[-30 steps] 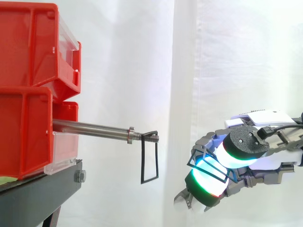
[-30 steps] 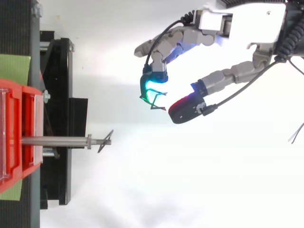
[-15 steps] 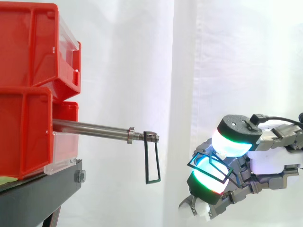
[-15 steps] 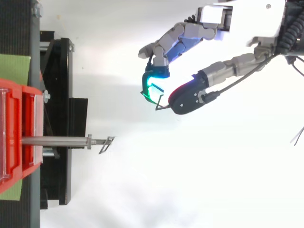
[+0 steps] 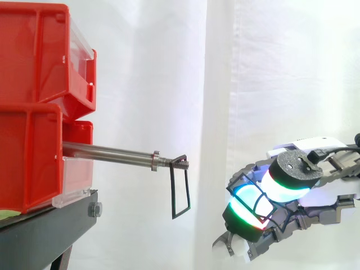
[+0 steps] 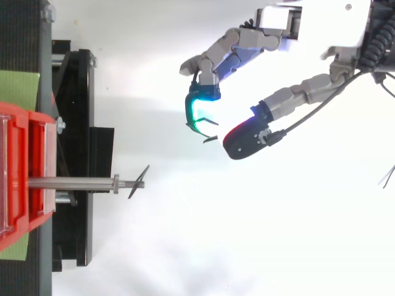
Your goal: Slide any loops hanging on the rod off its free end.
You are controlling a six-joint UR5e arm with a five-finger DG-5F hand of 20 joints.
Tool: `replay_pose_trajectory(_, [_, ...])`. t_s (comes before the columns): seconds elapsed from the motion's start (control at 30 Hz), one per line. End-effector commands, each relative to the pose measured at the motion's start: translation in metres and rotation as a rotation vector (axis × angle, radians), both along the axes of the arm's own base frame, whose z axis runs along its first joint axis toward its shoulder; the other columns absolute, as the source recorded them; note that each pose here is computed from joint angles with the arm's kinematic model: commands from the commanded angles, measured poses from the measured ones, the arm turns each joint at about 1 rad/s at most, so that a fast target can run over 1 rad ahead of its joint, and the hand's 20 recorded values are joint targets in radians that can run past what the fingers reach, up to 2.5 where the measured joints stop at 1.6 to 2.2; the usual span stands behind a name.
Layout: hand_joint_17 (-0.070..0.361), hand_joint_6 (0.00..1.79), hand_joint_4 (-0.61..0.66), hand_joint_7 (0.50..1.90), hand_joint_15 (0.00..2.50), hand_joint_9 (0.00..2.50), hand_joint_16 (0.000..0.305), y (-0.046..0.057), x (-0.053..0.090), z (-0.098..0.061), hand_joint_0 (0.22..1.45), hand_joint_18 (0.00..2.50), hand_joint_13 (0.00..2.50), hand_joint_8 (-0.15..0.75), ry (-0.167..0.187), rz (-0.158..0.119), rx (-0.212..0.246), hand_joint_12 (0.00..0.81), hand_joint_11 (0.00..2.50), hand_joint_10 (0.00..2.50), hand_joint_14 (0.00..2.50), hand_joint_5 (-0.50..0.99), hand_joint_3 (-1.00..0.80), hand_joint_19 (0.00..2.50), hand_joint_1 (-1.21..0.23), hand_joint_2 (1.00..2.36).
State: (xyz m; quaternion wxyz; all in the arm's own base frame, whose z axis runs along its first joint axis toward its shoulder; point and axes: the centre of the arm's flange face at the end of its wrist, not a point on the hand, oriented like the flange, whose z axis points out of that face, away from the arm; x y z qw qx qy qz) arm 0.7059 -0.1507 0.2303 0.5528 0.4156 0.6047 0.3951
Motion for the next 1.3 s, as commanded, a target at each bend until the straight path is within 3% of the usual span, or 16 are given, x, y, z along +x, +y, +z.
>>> replay_pose_trajectory(0.0, [0.114, 0.94, 0.1, 0.81, 0.19, 0.66, 0.051, 0.0006, 0.0002, 0.0001, 0.62, 0.4, 0.48, 0.25, 0.0, 0.0, 0.002, 0.35, 0.44, 0.02, 0.01, -0.18, -0.4, 0.2, -0.79, 1.01])
replay_pose_trajectory(0.27, [0.112, 0.94, 0.05, 0.87, 0.19, 0.67, 0.05, 0.0001, 0.0002, 0.0001, 0.63, 0.4, 0.49, 0.252, 0.0, -0.006, 0.019, 0.35, 0.43, 0.02, 0.01, -0.18, -0.32, 0.2, -0.73, 1.02])
replay_pose_trajectory(0.53, [0.11, 0.96, -0.11, 1.0, 0.21, 0.69, 0.049, 0.0012, 0.0004, 0.0001, 0.61, 0.42, 0.51, 0.253, 0.0, -0.005, 0.023, 0.348, 0.43, 0.02, 0.01, -0.15, -0.06, 0.22, -0.79, 1.03])
replay_pose_trajectory(1.03, [0.128, 0.93, -0.16, 1.03, 0.23, 0.8, 0.057, 0.002, 0.0005, -0.0001, 0.59, 0.49, 0.58, 0.272, 0.002, -0.007, 0.031, 0.386, 0.4, 0.01, 0.01, -0.11, 0.01, 0.22, -0.8, 1.01])
replay_pose_trajectory(1.27, [0.129, 0.93, -0.25, 1.1, 0.28, 0.87, 0.057, -0.0011, -0.004, -0.0032, 0.6, 0.57, 0.65, 0.262, 0.037, -0.013, 0.041, 0.389, 0.39, 0.01, 0.01, -0.09, 0.1, 0.24, -0.84, 1.01])
